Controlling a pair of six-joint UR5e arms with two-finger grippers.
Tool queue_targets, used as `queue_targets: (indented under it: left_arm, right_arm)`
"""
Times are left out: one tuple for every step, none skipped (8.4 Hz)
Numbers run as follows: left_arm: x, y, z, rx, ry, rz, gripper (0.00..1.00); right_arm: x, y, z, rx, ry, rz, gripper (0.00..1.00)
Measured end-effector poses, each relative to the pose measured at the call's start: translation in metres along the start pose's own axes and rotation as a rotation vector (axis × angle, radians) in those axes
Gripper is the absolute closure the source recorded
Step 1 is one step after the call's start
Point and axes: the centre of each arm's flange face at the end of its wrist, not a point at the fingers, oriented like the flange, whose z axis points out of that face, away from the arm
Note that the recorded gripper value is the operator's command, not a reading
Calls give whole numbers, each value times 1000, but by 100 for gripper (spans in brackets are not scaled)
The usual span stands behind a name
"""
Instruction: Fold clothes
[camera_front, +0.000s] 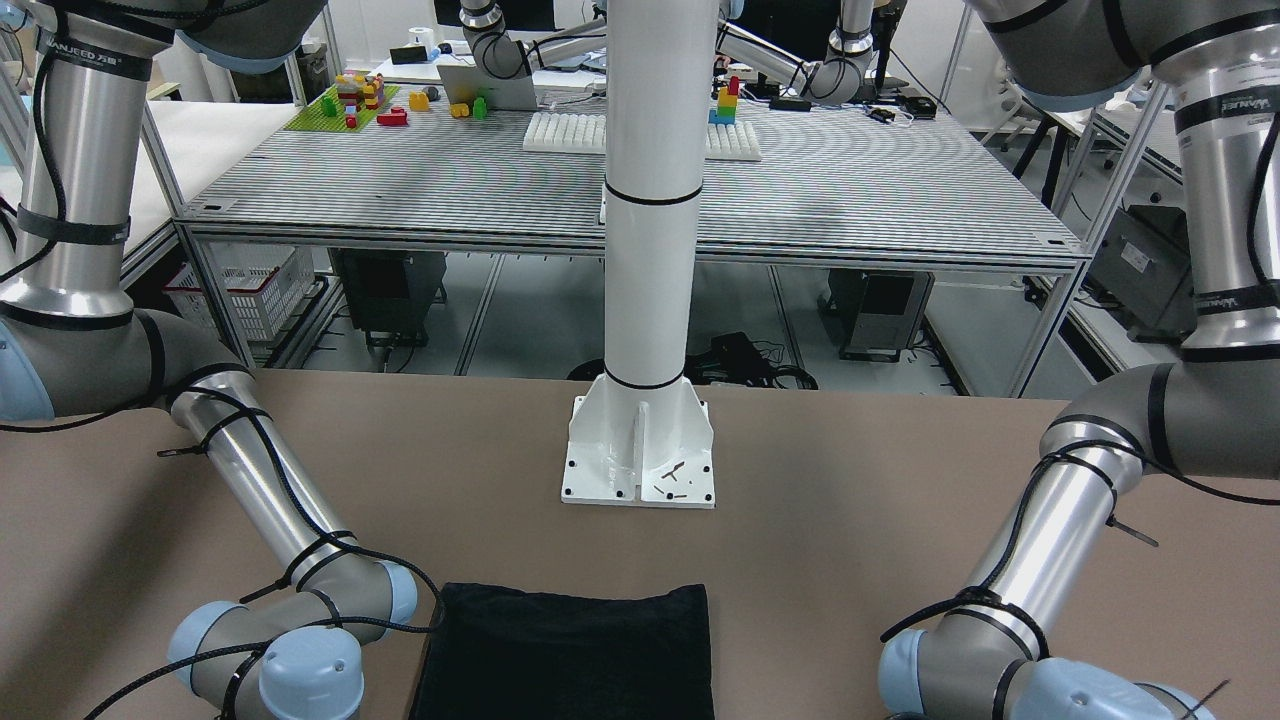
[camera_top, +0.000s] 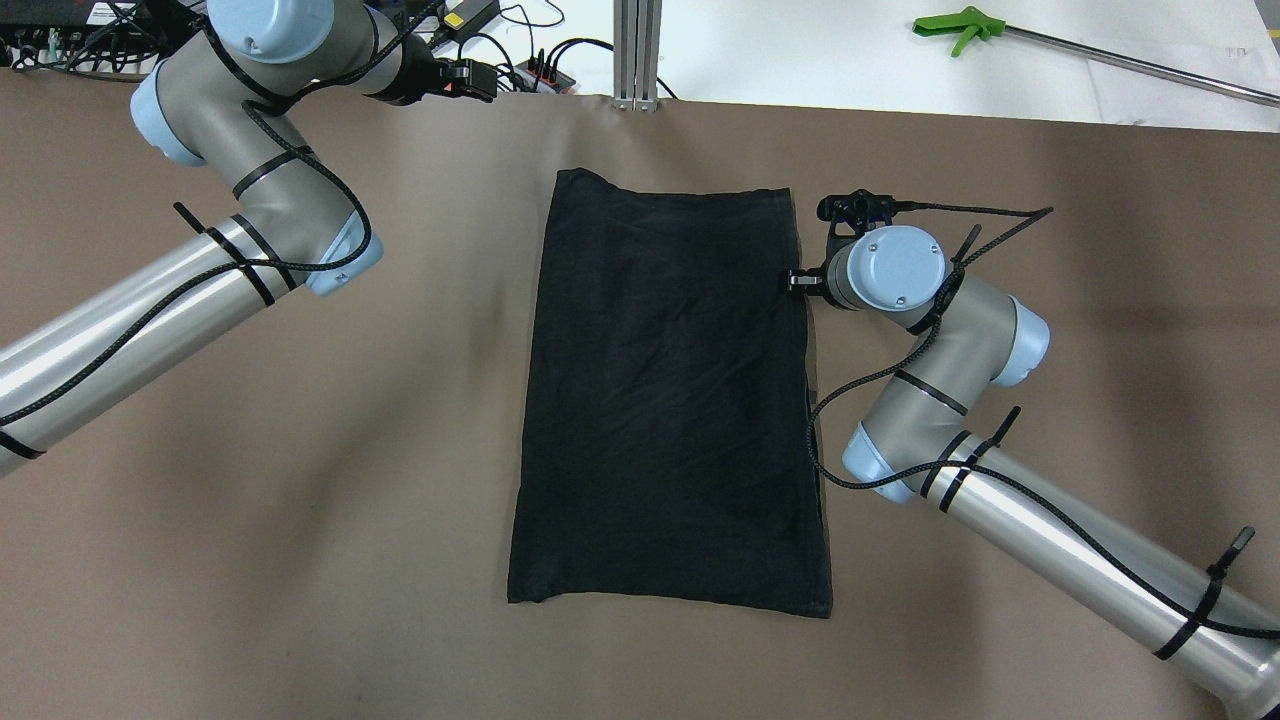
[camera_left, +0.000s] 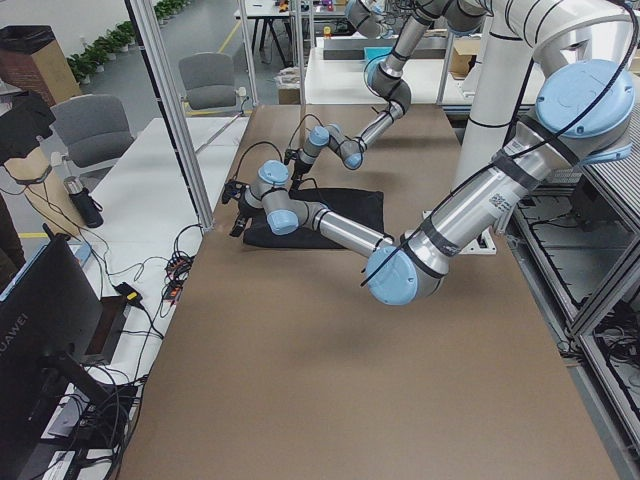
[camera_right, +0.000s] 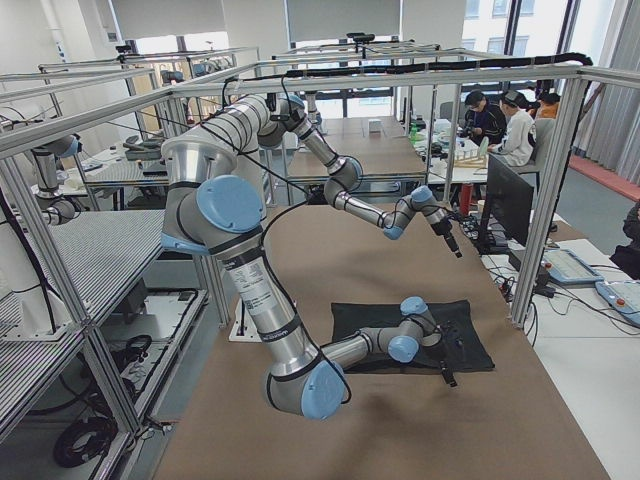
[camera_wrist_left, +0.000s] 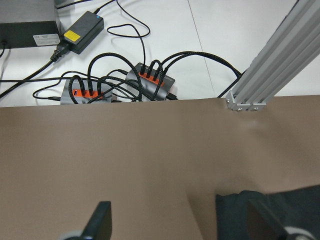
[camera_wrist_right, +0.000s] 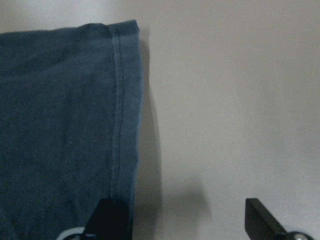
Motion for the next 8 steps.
queue_targets:
  left_arm:
    - [1, 0, -1, 1, 2, 1, 5]
    - [2, 0, -1, 1, 4, 1, 5]
    - [2, 0, -1, 1, 5, 2, 5]
    - [3, 0, -2, 2, 6, 2, 5]
    - [4, -1, -2, 4, 7, 3, 5]
    - [5, -2, -3, 5, 8, 3, 5]
    - [6, -4, -4, 7, 8, 3, 5]
    - [8, -5, -4, 8, 10, 3, 5]
  right_arm:
    - [7, 3, 3, -7, 7, -7, 8]
    - [13, 0, 3, -25, 1, -19, 7]
    - [19, -9, -4, -60, -31, -12, 7]
    - [21, -25, -21, -99, -91, 21, 7]
    - [16, -38, -46, -138, -168, 95, 6]
    - [5, -47, -75, -159, -243, 177, 6]
    - [-8, -48, -100, -165, -318, 247, 6]
    - [-21, -38, -116, -168, -397, 295, 6]
